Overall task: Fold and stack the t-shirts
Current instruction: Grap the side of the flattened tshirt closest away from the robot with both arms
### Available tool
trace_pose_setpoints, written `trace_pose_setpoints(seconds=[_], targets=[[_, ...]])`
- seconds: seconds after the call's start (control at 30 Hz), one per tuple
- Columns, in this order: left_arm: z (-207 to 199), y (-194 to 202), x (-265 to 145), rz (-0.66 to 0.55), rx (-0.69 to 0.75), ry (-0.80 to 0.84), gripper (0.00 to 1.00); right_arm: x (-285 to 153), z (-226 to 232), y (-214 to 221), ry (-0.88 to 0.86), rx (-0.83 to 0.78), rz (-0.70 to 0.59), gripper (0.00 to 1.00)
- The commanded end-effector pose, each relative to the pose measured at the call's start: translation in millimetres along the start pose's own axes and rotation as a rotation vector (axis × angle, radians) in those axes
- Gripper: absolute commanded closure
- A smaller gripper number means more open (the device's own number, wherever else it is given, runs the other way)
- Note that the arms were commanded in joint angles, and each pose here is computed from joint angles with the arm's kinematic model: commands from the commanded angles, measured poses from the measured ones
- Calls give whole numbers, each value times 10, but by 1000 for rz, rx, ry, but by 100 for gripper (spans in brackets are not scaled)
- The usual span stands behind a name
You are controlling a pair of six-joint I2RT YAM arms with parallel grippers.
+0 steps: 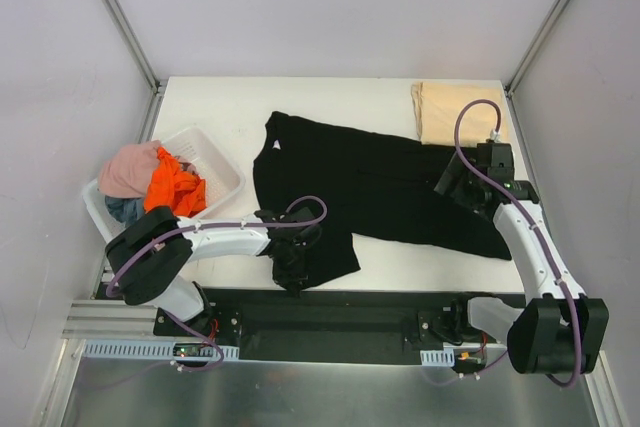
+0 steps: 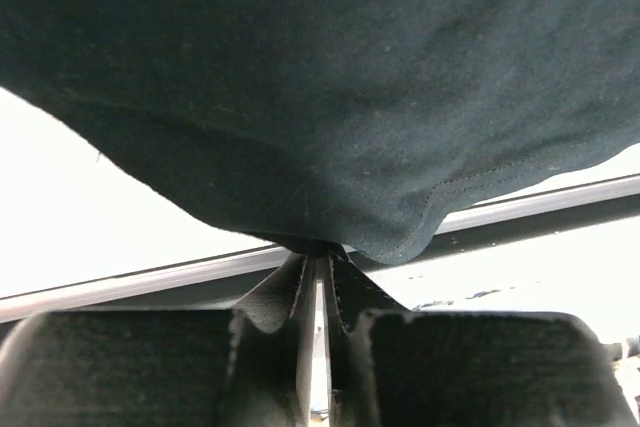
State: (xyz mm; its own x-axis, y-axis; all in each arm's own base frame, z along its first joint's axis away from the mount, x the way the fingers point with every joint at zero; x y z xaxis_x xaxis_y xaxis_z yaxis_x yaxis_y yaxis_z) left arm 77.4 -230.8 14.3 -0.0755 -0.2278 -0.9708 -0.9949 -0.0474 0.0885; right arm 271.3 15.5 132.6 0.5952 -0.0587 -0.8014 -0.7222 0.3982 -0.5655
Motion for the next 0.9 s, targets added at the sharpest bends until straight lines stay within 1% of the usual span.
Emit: trace_pose_setpoints(seconds=[0.0, 0.1, 0.13, 0.17, 0.2, 0.23, 0.27, 0.33, 0.4, 0.43, 0.5, 0.53, 0.57, 0.63, 0.7, 0.77, 0.83, 0.87], targets=[[-34, -361, -101, -158, 23, 10, 100, -95, 2, -71, -16, 22, -49, 3], [-72, -379, -163, -173, 44, 30, 100, -131, -32, -54, -3, 16, -40, 3], [-93, -373, -200, -177, 51, 47, 100, -150, -48, -66, 3, 34, -41, 3], [-117, -359, -228, -175, 64, 62, 100, -175, -104, -11, 29, 59, -14, 3], [-162, -310, -261, -149, 67, 91, 100, -197, -110, -25, 41, 96, -15, 3], [-182, -283, -289, -147, 71, 107, 100, -206, -215, -37, 74, 143, -14, 3], [-211, -276, -351, -157, 81, 132, 100, -232, -301, 31, 112, 173, 16, 3], [-197, -306, -403, -191, 96, 138, 100, -257, -514, 37, 186, 265, 25, 3], [-260, -373, -527, -233, 124, 171, 100, -279, -634, 90, 192, 343, 39, 3], [-288, -388, -561, -241, 140, 180, 100, -262, -826, 156, 228, 446, 47, 3], [-332, -456, -634, -260, 169, 184, 100, -289, -967, 211, 229, 548, 41, 3], [-343, -478, -652, -264, 174, 184, 100, -303, -1176, 247, 276, 622, 31, 3], [-347, -521, -672, -271, 179, 182, 100, -277, -1207, 308, 261, 653, 46, 3], [-339, -575, -697, -282, 174, 183, 100, -285, -1450, 384, 336, 720, 45, 3], [-356, -640, -767, -289, 176, 206, 100, -239, -1561, 468, 360, 749, 78, 3], [-382, -676, -844, -303, 189, 227, 100, -218, -1675, 467, 381, 807, 73, 1], [-385, -735, -907, -322, 180, 243, 100, -136, -1720, 492, 386, 845, 74, 7], [-401, -746, -937, -323, 185, 253, 100, -75, -1750, 424, 380, 861, 36, 12]])
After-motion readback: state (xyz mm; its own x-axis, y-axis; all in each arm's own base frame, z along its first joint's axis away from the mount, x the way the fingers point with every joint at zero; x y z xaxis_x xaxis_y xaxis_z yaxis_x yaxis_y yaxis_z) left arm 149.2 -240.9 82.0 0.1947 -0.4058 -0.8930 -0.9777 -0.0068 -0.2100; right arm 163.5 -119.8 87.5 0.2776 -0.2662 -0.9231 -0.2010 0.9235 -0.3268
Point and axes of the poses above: each gripper's point midway between its finger pads, its own x axis out along the fingers, its own z axis along the line the jaws close on, y = z × x, the point moved 1 cm from there along -x, back along the fingers, and after that the axes turned 3 degrees about -x, right-handed, at the moved point
